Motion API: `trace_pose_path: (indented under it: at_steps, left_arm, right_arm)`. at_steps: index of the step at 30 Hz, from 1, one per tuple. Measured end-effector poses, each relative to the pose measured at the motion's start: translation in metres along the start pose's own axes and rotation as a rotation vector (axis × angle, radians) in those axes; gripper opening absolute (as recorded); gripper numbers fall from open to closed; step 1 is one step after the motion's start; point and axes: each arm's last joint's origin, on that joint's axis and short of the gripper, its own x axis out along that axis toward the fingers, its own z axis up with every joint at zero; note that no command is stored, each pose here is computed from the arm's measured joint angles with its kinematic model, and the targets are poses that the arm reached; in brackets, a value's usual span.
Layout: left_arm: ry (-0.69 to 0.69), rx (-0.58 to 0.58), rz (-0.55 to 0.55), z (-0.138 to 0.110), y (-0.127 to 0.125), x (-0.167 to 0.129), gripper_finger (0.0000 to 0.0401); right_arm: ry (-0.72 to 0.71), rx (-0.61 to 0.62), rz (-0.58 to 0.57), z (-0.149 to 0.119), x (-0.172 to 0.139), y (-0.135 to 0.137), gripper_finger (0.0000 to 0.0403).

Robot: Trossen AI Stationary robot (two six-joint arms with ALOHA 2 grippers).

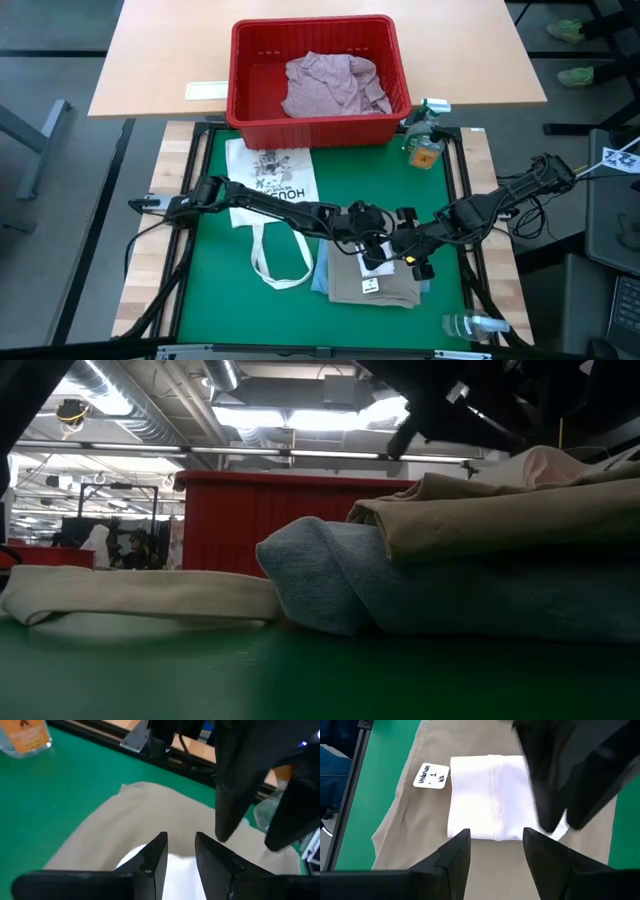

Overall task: Fold laundry
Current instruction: Fold the white underwear

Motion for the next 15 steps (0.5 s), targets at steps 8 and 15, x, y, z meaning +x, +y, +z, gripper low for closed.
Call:
trace_pose_path:
  at_steps: [8, 15]
  left_arm:
    - [0.091, -0.008, -0.133, -0.009, -0.022, -0.013, 0.0082]
    - [0.109, 0.058, -0.059, -0.032, -0.051, -0.025, 0.0073]
  right_arm:
    - [-0.061, 0.004, -0.072, 0.002, 0.011, -0.001, 0.0182]
    - [-0.098, 0.011, 0.035, -0.002, 0.040, 0.004, 0.0182]
